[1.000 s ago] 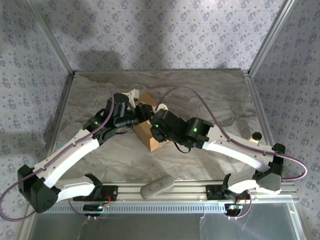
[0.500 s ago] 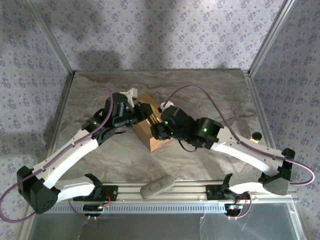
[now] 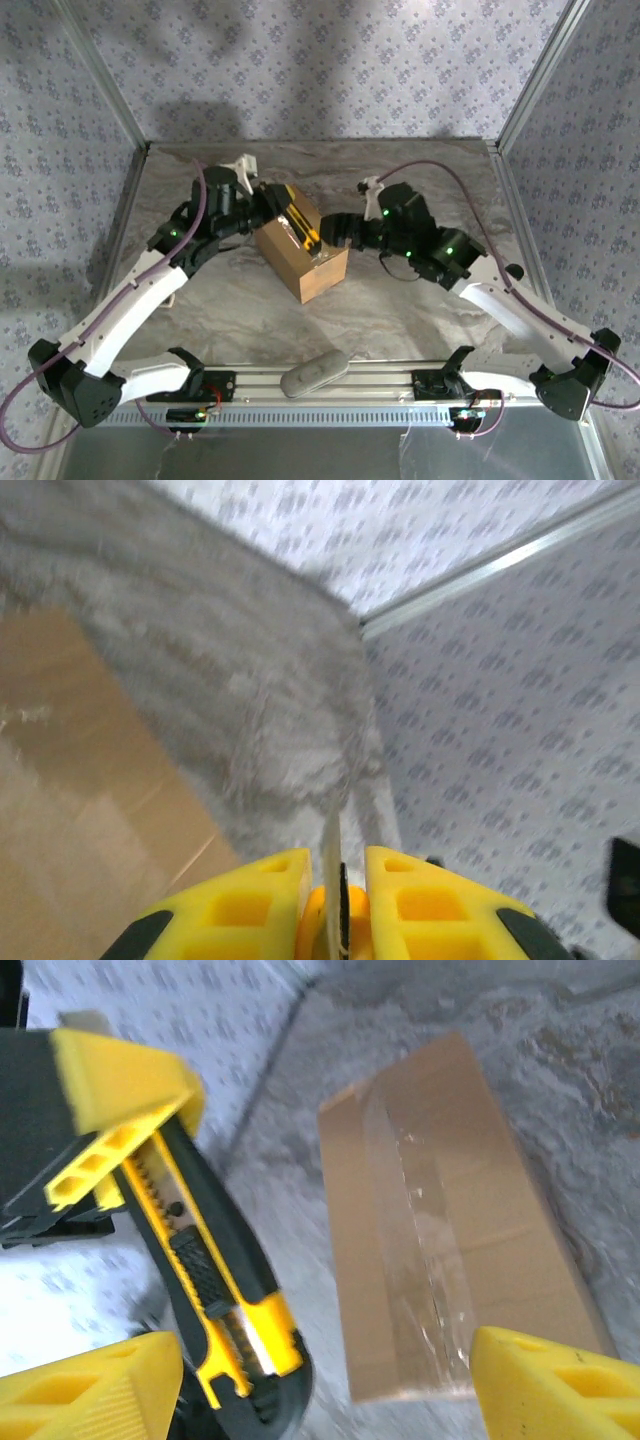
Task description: Unpack the express box
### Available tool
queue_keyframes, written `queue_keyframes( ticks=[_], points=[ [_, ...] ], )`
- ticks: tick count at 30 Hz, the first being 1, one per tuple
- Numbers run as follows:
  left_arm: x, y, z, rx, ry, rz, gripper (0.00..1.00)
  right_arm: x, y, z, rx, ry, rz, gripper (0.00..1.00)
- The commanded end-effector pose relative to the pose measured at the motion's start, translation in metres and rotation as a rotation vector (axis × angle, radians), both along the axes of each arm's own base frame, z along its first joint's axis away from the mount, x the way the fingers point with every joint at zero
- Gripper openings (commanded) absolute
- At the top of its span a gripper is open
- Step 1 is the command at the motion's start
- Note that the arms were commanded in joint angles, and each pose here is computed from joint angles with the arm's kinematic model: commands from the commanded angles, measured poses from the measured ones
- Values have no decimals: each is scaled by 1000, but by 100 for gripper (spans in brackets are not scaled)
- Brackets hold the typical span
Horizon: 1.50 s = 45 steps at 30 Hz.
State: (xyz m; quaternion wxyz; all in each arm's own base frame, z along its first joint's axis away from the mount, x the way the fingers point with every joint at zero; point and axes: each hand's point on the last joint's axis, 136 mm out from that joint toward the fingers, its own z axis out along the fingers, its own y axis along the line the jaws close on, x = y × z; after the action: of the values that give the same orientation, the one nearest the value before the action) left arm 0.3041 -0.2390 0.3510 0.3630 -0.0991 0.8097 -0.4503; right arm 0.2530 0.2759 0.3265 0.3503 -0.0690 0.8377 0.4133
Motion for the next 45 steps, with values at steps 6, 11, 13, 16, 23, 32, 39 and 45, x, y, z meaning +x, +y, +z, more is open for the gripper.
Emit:
queue_keyframes(
  ticks=[6,11,13,16,23,32,39,45],
  points=[
    [37,8,80,-75,-140,76,0,20,-2,90,384,-38,125,77],
    [61,8,103,-117,-165,134,0,32,-7,118,438,-95,135,77],
    [67,11,111,-138,-181,161,0,38,-6,120,454,-94,149,77],
    [76,12,123,-196,-209,193,0,50,-8,123,486,-90,140,76],
    [88,16,150,-259,-263,242,0,66,-12,148,564,-137,148,81],
    [95,17,165,-364,-277,276,0,82,-21,167,610,-176,113,83],
    [95,26,186,-428,-310,352,0,101,-13,176,676,-191,118,83],
    [91,22,201,-470,-330,375,0,111,-6,187,707,-202,120,84]
  ],
)
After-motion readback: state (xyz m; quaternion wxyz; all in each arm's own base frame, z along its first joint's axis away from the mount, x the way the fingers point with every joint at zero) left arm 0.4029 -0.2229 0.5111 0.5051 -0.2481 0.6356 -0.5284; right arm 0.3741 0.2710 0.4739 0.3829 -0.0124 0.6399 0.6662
